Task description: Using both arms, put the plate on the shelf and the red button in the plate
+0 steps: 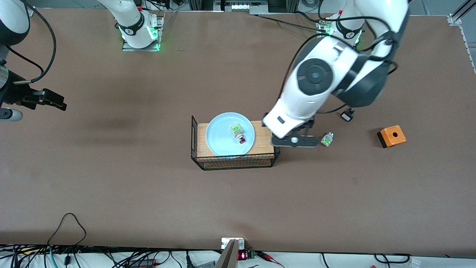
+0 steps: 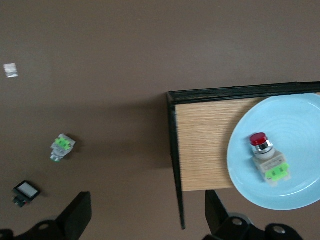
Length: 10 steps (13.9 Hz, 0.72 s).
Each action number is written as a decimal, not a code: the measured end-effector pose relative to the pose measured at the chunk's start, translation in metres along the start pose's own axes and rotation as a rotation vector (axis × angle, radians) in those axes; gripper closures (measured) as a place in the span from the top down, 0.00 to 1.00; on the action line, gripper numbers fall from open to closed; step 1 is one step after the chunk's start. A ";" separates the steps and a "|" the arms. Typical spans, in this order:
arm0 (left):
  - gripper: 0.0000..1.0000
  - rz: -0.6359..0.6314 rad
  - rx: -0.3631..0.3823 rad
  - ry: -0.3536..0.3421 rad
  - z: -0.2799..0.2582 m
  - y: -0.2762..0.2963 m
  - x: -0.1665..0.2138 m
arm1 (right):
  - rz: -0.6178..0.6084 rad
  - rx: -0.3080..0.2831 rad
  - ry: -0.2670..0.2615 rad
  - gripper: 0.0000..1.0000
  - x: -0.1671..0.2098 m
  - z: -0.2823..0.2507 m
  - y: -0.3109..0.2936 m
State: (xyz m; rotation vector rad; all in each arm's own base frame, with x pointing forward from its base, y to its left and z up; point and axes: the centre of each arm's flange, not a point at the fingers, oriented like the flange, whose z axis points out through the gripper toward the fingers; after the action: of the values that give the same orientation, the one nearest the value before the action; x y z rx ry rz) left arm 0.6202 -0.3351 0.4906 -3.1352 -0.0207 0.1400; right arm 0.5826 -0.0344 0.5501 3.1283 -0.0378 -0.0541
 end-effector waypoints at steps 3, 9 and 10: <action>1.00 0.001 0.029 -0.031 -0.032 -0.066 0.007 | -0.001 0.000 0.000 1.00 0.000 0.000 0.000; 1.00 0.072 0.032 -0.007 -0.092 -0.203 0.014 | -0.003 0.000 0.001 1.00 0.000 -0.001 -0.001; 1.00 0.084 0.031 -0.010 -0.097 -0.213 0.011 | -0.003 0.000 0.001 1.00 0.000 -0.001 -0.001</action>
State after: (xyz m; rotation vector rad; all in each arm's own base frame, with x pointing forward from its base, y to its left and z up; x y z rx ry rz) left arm 0.6366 -0.1223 0.5870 -3.1056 0.1114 0.1542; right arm 0.5828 -0.0330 0.5507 3.1284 -0.0338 -0.0523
